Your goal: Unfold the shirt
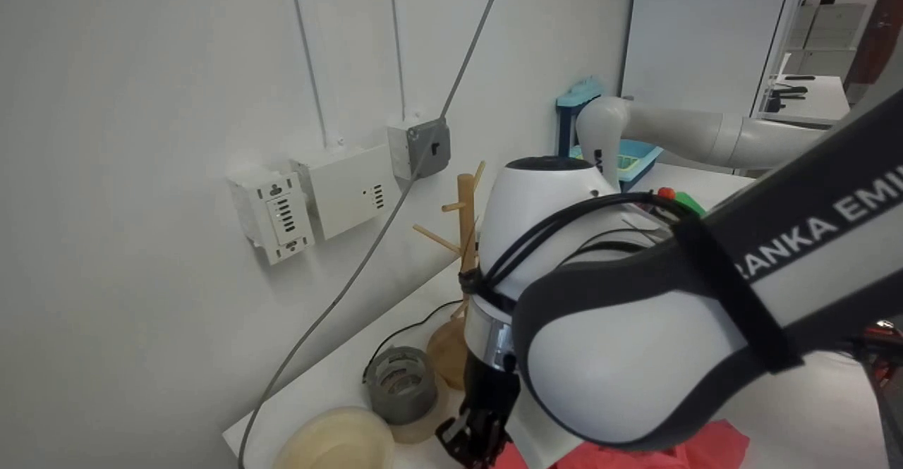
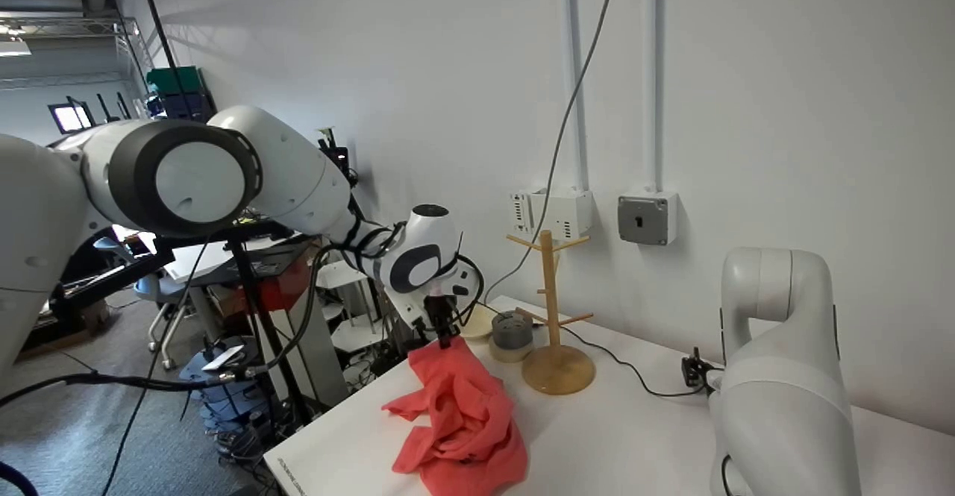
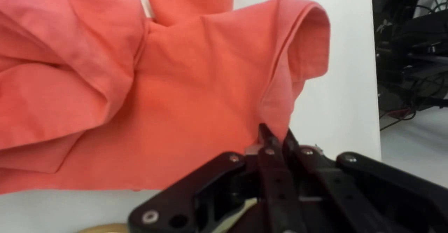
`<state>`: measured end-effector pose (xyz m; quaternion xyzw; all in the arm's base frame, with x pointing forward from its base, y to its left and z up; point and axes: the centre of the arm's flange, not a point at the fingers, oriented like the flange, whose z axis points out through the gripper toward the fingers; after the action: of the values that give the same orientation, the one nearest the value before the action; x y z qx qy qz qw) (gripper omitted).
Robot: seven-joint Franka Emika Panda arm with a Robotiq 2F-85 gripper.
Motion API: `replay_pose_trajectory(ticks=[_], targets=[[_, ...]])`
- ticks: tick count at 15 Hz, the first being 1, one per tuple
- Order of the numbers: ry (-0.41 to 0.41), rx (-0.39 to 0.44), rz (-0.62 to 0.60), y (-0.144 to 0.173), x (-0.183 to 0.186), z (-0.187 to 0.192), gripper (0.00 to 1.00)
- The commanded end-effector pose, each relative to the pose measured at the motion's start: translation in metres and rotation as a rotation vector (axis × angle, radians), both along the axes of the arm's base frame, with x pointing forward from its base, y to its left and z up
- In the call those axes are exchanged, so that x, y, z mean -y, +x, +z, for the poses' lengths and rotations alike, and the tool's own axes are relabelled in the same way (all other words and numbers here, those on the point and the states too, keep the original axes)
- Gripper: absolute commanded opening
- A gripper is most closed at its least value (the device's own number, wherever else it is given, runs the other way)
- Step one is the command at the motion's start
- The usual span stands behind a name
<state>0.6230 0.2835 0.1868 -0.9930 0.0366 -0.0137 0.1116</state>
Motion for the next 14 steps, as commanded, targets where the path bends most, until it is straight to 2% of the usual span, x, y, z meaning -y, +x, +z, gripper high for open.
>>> replay_pose_trajectory(ticks=[1,5,9,12,14], targets=[[-0.051,0.029,0.064,-0.008,-0.022,0.007,0.36],[-0.166,-0.073,0.175,-0.029,-0.034,0.009,0.67],[-0.246,-0.169,0.247,-0.052,-0.025,0.010,0.98],[-0.310,-0.233,0.300,-0.062,-0.012,0.012,1.00],[-0.343,-0.246,0.360,-0.064,-0.003,0.012,1.00]])
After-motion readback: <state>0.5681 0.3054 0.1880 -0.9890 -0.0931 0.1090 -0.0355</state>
